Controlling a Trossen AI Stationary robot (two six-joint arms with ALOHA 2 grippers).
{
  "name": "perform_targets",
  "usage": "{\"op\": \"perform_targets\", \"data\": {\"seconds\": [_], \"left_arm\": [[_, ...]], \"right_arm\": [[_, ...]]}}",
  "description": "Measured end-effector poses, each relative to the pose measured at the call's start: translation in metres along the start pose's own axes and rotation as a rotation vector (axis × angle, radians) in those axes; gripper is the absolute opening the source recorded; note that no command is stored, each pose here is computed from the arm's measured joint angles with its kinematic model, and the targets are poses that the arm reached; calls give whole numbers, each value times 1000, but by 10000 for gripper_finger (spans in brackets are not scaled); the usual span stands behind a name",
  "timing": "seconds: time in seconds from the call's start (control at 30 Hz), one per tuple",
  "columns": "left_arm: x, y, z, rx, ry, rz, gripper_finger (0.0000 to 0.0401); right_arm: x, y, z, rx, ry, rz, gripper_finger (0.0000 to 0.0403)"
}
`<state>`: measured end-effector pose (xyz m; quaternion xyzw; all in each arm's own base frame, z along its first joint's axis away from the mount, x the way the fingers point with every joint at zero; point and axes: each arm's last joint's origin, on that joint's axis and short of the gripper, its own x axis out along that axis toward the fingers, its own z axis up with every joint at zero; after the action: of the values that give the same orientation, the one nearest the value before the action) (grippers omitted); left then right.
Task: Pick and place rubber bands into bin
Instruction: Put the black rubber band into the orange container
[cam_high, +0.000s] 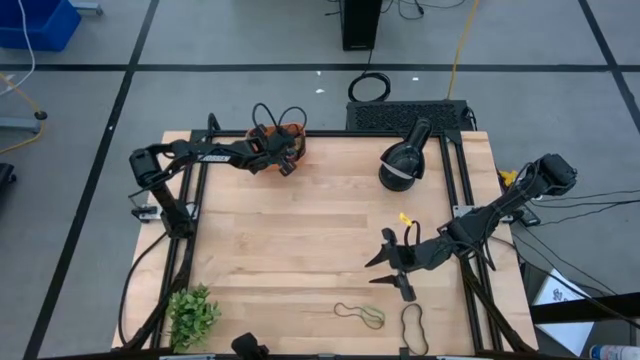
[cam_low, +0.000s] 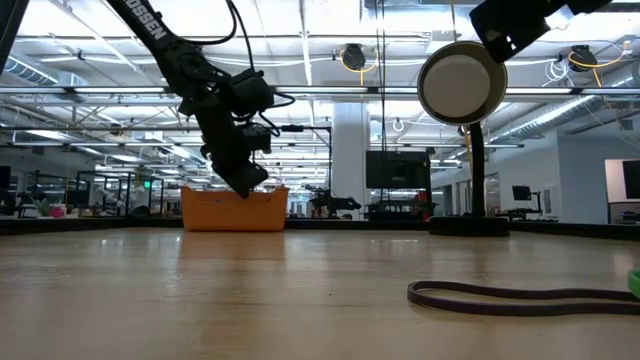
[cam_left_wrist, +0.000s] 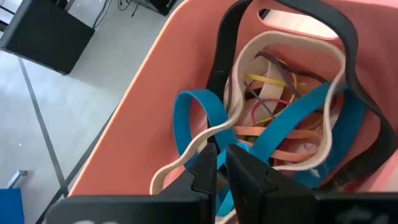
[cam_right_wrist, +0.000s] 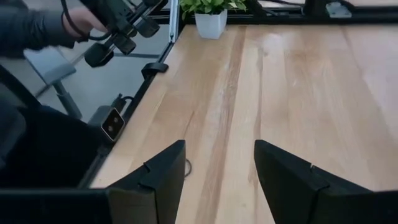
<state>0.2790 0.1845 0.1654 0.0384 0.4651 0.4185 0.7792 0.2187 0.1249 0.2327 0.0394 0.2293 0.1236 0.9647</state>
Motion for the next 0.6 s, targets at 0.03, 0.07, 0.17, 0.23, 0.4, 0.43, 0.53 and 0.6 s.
{"op": "perform_targets", "data": {"seconds": [0.03, 0.07, 0.17, 0.23, 0.4, 0.43, 0.53, 0.6], "left_arm": [[0, 0, 0, -1, 0, 0, 44], [0, 0, 0, -4, 0, 0, 44], [0, 0, 0, -31, 0, 0, 45], [0, 0, 0, -42, 1, 0, 49], [-1, -1, 0, -44, 0, -2, 90], [-1, -2, 0, -41, -1, -3, 103], [-2, -4, 0, -35, -4, -7, 144], [-2, -5, 1, -32, -6, -9, 167]], "right_arm": [[0, 0, 0, 27, 0, 0, 187], [0, 0, 0, 53, 1, 0, 187], [0, 0, -1, 65, 17, 6, 187], [0, 0, -2, 63, 29, 15, 187], [0, 0, -2, 21, 28, 17, 187], [0, 0, -2, -2, 28, 15, 187], [0, -1, -2, -51, 21, -11, 187], [0, -1, -2, -59, 23, -11, 187]]}}
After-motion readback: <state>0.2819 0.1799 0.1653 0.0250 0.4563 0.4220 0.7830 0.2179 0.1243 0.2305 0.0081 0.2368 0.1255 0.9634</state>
